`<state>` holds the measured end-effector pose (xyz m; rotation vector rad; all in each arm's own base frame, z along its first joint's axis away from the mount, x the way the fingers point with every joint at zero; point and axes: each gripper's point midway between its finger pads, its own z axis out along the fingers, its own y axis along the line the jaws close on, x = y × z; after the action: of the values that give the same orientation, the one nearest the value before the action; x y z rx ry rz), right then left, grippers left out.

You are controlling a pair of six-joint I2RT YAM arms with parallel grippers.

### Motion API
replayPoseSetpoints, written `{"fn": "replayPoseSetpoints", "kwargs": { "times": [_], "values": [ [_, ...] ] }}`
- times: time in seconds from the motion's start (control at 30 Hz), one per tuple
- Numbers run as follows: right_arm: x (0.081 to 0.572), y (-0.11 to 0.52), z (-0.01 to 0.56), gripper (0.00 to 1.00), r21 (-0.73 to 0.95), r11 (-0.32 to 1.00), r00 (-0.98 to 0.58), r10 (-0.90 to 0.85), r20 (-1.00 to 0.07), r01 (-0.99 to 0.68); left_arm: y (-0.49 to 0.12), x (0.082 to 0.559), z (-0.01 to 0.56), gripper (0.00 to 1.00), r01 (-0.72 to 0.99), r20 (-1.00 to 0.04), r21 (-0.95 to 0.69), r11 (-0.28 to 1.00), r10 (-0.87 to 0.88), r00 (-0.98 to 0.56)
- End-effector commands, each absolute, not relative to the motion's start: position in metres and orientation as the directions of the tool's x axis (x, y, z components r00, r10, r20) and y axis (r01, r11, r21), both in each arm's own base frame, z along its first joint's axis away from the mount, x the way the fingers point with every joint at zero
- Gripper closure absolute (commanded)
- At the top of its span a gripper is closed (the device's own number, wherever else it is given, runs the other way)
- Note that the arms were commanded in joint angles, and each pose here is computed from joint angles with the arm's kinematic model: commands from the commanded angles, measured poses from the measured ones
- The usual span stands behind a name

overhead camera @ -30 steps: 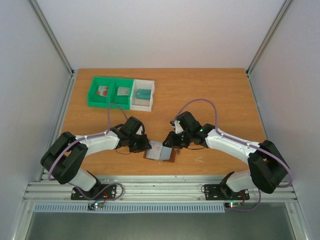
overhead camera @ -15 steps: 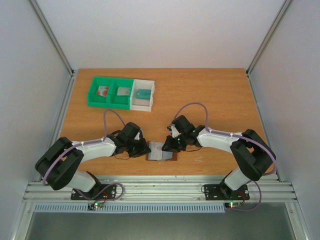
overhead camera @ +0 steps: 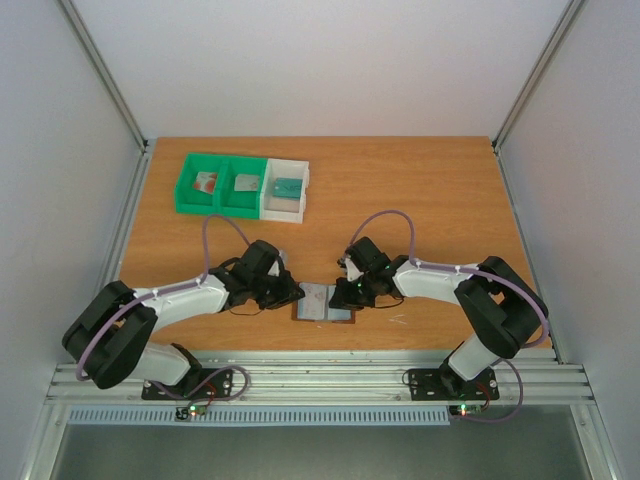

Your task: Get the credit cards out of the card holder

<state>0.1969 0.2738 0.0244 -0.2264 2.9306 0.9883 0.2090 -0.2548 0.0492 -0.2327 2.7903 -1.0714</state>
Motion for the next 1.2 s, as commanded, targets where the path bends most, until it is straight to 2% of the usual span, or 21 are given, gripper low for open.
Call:
{"fn": "replayPoseSetpoints", "kwargs": {
  "times": [0.0, 0.13, 0.33, 0.77, 1.17],
  "values": [
    [0.202, 0.273, 0.028, 0.89, 0.582, 0.793, -0.983, -0.124, -0.135, -0.18, -0.27, 0.217, 0.056, 0.82, -0.042, -0.103, -0.714, 0.699, -0.164, -0.981],
    [0.204, 0.268, 0.022, 0.89, 0.554, 0.812, -0.982, -0.121, -0.148, -0.183, -0.278, 0.218, 0.06, 0.82, -0.023, -0.103, -0.746, 0.666, -0.15, -0.983],
    [0.204, 0.266, 0.02, 0.89, 0.55, 0.816, -0.983, -0.112, -0.149, -0.176, -0.272, 0.217, 0.048, 0.83, -0.035, -0.1, -0.718, 0.695, -0.153, -0.983],
    [0.21, 0.291, 0.061, 0.89, 0.659, 0.732, -0.983, -0.093, -0.157, -0.174, -0.268, 0.21, 0.034, 0.87, -0.041, -0.089, -0.715, 0.698, -0.149, -0.985],
    [0.215, 0.298, 0.033, 0.9, 0.652, 0.748, -0.992, -0.086, -0.094, -0.127, -0.258, 0.207, 0.021, 0.88, -0.055, -0.087, -0.672, 0.739, -0.152, -0.985]
  ]
}}
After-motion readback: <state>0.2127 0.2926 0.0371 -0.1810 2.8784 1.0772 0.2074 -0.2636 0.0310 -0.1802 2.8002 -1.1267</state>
